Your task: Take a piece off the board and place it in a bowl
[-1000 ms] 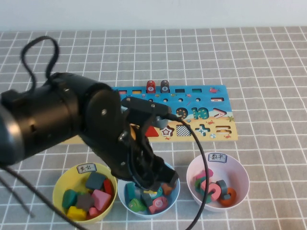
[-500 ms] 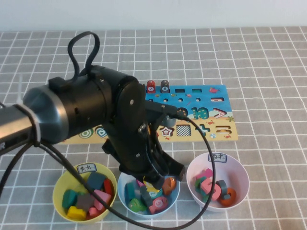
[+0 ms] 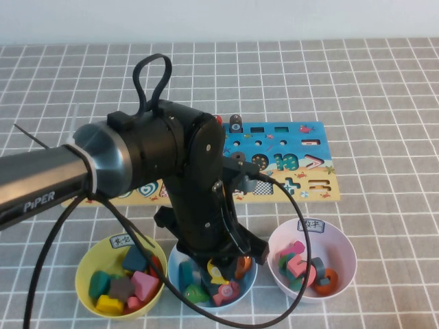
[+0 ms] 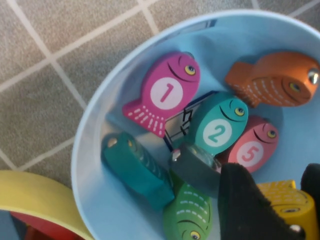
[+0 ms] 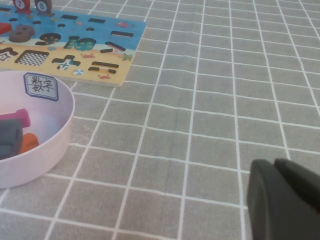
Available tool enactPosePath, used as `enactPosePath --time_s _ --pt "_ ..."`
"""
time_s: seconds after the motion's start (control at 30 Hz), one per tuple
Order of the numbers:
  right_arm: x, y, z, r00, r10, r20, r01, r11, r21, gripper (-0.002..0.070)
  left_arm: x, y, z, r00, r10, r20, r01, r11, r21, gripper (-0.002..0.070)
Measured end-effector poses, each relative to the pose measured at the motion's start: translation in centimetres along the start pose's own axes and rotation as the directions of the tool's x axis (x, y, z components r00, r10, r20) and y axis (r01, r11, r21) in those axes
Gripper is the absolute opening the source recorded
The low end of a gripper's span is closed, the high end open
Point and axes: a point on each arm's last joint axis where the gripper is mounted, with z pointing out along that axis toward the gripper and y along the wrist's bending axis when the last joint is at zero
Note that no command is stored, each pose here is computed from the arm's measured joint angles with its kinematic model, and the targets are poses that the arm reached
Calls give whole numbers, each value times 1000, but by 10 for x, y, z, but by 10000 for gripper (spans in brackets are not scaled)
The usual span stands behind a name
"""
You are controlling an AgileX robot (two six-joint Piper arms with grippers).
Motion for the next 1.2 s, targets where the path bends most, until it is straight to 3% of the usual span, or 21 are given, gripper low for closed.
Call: enactPosePath --time_s 0.27,0.6,0.83,0.93,1.1,1.2 --pt "0 0 0 1000 0 1 0 1000 0 -17 0 0 1 1000 8 -1 -8 1000 0 215" --pt "0 0 0 1000 0 4 0 1000 0 -17 -1 0 1 1000 20 9 -20 1000 2 373" --pt "0 0 0 1000 0 4 0 1000 0 -17 -7 -1 -6 998 34 43 -34 999 -3 388" --pt "0 0 0 1000 0 4 0 1000 0 -17 -11 2 -10 995 79 64 -76 996 -48 335" --pt "0 0 0 1000 0 4 0 1000 0 -17 -13 11 -14 986 141 84 -127 979 -157 87" --pt "0 0 0 1000 0 4 0 1000 0 -17 -11 10 -26 980 158 119 -136 976 -172 24"
